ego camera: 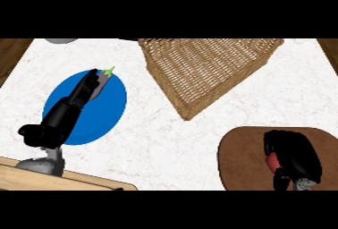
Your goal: Pick the bell pepper from the cutting board and place it in the basket
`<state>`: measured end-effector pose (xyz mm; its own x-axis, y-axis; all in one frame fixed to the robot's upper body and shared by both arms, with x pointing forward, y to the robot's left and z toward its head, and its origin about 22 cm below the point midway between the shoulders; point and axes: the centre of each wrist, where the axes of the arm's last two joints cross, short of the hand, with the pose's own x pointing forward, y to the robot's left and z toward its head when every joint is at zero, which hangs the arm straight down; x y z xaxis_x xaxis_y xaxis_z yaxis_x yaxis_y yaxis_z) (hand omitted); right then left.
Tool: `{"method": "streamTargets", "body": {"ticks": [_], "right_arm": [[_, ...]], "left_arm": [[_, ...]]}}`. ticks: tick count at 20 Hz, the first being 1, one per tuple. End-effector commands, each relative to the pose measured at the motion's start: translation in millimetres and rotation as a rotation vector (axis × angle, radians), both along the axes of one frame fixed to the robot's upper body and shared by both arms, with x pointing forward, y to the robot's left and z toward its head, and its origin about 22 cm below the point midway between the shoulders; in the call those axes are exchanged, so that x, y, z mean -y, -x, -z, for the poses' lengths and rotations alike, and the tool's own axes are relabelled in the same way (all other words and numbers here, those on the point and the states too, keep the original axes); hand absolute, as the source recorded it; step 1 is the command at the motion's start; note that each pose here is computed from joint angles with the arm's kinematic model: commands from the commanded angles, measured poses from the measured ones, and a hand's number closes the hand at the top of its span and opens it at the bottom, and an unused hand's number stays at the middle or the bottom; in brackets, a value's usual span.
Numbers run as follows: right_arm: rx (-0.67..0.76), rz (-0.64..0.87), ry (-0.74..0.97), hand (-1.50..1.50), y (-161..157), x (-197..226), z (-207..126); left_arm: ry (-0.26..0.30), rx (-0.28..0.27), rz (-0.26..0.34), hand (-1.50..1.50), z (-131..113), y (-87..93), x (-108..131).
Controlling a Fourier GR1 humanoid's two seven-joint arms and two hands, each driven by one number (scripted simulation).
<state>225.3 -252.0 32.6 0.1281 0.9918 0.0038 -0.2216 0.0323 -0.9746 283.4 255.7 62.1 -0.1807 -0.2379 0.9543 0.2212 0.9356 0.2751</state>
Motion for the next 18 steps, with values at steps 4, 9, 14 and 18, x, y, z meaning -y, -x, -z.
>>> {"method": "streamTargets", "body": {"ticks": [4, 9, 14, 18], "right_arm": [[0.136, 0.216, -0.148, 1.50, -32.0, -50.4, -26.7], [0.365, 0.307, -0.335, 1.50, -52.1, -78.6, -68.6], [0.669, 0.358, -0.490, 1.50, -62.4, -116.0, -123.2], [0.788, 0.431, -0.559, 1.50, -72.3, -145.8, -148.0]], "left_arm": [[0.012, 0.013, 0.060, 0.00, -3.1, -4.1, 13.0], [0.013, 0.001, 0.095, 0.00, -1.1, -8.9, 20.6], [0.003, 0.019, 0.134, 0.00, -6.3, -16.1, 29.8], [0.002, 0.009, 0.172, 0.00, -5.8, -19.9, 45.2]]}}
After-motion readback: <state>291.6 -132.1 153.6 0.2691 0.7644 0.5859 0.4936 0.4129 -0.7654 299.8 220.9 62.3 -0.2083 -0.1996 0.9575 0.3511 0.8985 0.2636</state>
